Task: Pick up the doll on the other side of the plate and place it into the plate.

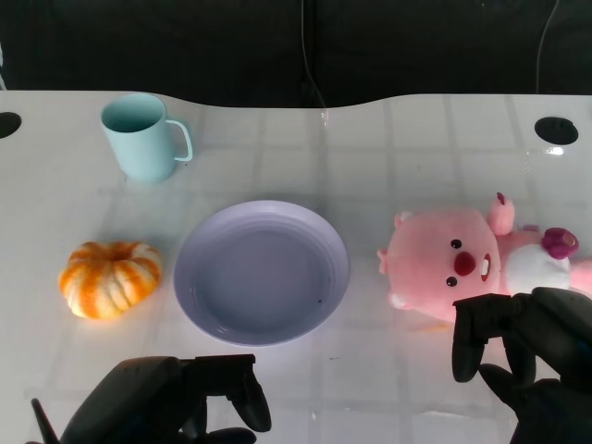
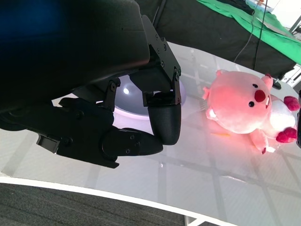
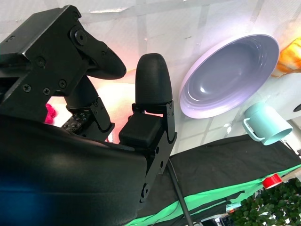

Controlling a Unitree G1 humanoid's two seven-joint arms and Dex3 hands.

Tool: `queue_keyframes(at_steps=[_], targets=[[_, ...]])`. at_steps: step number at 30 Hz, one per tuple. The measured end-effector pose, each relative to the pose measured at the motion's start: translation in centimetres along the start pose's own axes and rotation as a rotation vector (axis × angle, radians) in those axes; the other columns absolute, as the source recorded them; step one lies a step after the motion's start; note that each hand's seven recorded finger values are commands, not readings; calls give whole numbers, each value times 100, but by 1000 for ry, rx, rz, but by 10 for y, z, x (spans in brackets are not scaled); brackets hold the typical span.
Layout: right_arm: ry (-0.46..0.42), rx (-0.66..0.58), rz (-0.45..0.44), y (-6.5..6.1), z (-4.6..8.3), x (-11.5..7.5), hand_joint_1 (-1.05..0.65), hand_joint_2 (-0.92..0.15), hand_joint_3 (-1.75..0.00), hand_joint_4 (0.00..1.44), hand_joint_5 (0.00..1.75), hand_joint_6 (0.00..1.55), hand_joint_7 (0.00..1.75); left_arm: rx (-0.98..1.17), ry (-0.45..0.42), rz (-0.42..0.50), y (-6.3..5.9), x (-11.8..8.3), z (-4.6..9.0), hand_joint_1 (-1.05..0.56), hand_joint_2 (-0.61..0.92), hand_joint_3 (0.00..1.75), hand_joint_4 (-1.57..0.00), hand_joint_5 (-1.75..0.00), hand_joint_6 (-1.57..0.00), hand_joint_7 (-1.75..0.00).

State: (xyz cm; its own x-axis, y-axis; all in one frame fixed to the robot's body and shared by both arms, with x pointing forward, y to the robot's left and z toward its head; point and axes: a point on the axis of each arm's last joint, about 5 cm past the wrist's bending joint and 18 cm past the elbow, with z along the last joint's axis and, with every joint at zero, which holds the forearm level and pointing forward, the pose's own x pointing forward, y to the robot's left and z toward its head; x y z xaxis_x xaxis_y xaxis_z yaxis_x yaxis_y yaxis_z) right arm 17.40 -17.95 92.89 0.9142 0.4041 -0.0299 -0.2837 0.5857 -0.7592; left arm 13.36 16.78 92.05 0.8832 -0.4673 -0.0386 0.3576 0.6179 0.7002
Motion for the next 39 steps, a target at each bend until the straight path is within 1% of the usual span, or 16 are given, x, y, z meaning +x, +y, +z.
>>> queue_keyframes(at_steps=[12,33,36,37,38,39], targets=[[-4,-7,-1,-1,1,1,-4,-30,-131,88,173,86,133,1,6,0,0,0,-1,-32,92,37,-64,-163,-64,-122],[6,-21,7,-1,0,1,-4,-31,-128,88,174,85,132,12,17,-2,3,-1,-2,-33,92,38,-63,-164,-63,-121],[5,-21,5,-1,1,1,-2,-30,-128,88,169,87,123,14,16,-3,3,-1,-2,-33,92,38,-64,-165,-63,-121],[2,-20,2,-1,1,2,0,-30,-125,89,163,88,113,13,16,-3,3,-1,-2,-33,92,38,-64,-165,-63,-121],[-1,-18,-6,-1,1,2,-1,-32,-121,88,155,88,105,13,16,-3,3,-1,-2,-33,92,38,-64,-165,-63,-121],[-2,-14,-15,-2,1,2,-2,-37,-111,87,147,88,96,12,15,-3,3,-1,-2,-33,92,37,-64,-165,-64,-121]])
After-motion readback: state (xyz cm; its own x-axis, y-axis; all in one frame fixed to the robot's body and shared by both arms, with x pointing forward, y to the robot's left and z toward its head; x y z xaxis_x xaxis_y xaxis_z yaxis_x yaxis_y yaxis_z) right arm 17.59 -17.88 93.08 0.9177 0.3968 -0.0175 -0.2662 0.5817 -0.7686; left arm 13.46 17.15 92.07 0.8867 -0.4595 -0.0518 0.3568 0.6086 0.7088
